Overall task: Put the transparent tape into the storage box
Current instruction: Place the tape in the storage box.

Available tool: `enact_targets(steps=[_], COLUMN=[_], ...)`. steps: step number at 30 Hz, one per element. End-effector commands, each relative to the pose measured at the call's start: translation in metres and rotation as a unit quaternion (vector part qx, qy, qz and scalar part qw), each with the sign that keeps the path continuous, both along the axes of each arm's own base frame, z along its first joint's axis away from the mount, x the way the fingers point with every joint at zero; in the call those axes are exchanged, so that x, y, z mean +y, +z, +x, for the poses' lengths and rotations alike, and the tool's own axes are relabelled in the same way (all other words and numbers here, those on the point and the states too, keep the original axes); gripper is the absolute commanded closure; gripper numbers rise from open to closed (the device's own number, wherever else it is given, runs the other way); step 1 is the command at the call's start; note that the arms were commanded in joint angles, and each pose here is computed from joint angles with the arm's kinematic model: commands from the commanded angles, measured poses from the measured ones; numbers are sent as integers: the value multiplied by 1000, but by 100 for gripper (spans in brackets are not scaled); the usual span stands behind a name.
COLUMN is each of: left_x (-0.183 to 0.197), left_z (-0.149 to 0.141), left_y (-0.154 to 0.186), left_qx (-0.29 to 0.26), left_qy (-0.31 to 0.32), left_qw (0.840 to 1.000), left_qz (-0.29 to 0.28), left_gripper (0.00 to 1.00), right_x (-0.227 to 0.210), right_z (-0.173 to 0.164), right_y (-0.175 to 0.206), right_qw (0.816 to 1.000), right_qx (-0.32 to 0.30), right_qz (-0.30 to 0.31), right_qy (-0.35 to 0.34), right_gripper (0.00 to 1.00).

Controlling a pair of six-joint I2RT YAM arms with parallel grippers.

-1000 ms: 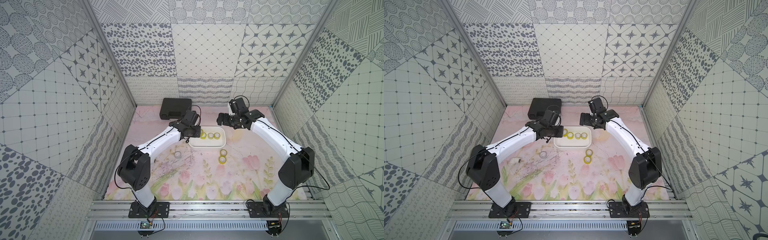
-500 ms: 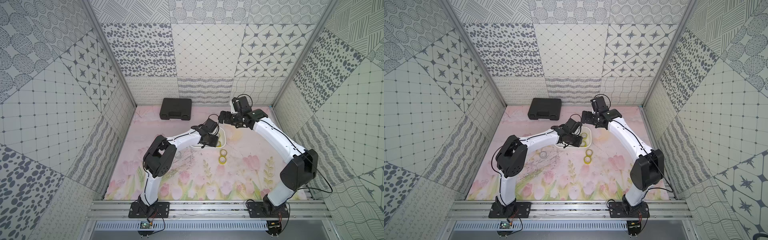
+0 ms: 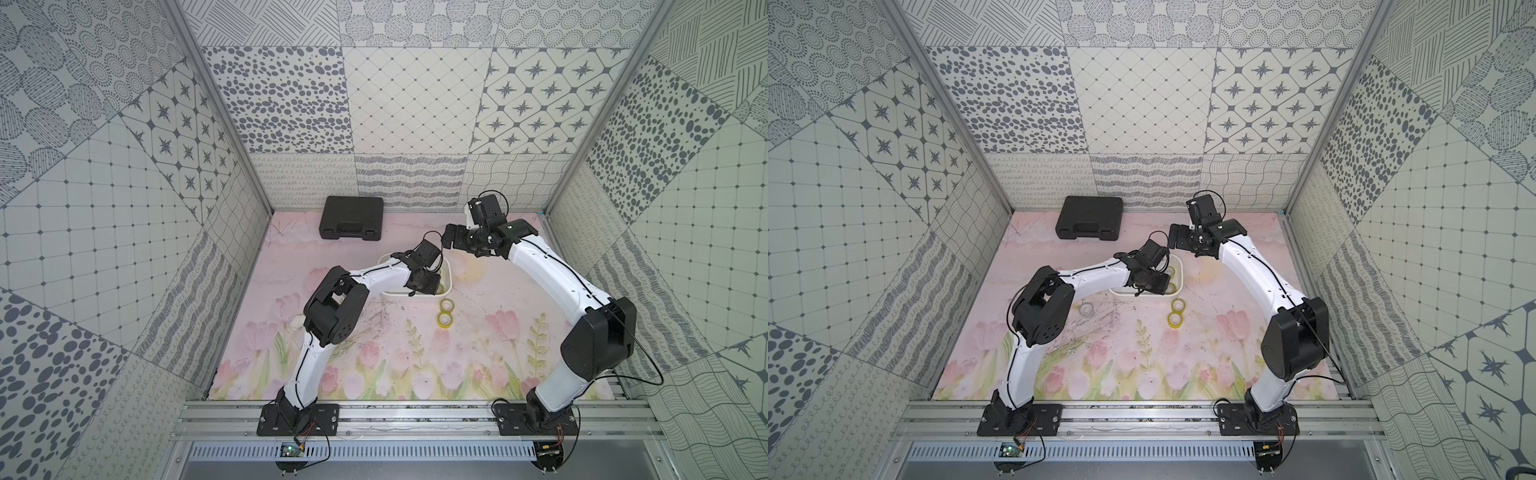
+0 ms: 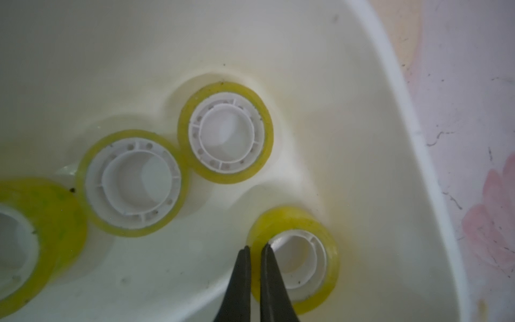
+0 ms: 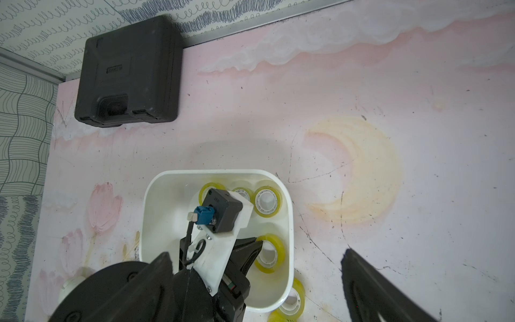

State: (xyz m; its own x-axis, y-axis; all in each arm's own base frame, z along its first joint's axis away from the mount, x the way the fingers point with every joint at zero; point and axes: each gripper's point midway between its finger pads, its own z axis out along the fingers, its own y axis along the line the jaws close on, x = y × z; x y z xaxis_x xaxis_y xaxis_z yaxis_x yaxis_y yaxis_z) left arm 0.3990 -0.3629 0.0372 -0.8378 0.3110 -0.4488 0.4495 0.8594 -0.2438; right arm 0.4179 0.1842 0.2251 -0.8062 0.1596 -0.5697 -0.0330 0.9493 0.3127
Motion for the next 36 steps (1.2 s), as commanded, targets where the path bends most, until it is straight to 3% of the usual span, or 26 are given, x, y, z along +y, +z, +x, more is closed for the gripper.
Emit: enact_targets(steps=[1, 8, 11, 24, 27, 29, 34, 36], left_x=[-1, 0, 1, 13, 20, 27, 53, 66], left_z=[9, 8, 8, 0, -2, -3, -9, -13], left_y=[-1, -1, 0, 43, 62, 80, 118, 133], left_qx=[-18, -18, -19, -55, -77, -98, -142, -159], left_qy=[6, 11, 13, 20, 28, 34, 62, 77], left_qw=[1000, 1000, 1000, 998, 997, 995, 988, 984], left_qz=[16, 16, 18, -4, -7, -13, -4, -3], left_gripper=[100, 91, 81, 72, 56, 52, 32, 29], right_x=[6, 5, 5, 7, 7, 9, 21, 28], right_z=[-3, -2, -2, -1, 0, 0, -1, -2], right_y=[14, 12, 12, 17, 19, 20, 17, 13], right_qw=[1000, 1000, 1000, 999, 999, 999, 998, 997], right_qx=[-17, -14, -14, -18, -21, -22, -15, -8], right_qz=[20, 21, 22, 28, 29, 31, 34, 35], right_qy=[13, 13, 14, 14, 15, 21, 48, 63], right_gripper=[3, 3, 3, 3, 3, 3, 3, 3])
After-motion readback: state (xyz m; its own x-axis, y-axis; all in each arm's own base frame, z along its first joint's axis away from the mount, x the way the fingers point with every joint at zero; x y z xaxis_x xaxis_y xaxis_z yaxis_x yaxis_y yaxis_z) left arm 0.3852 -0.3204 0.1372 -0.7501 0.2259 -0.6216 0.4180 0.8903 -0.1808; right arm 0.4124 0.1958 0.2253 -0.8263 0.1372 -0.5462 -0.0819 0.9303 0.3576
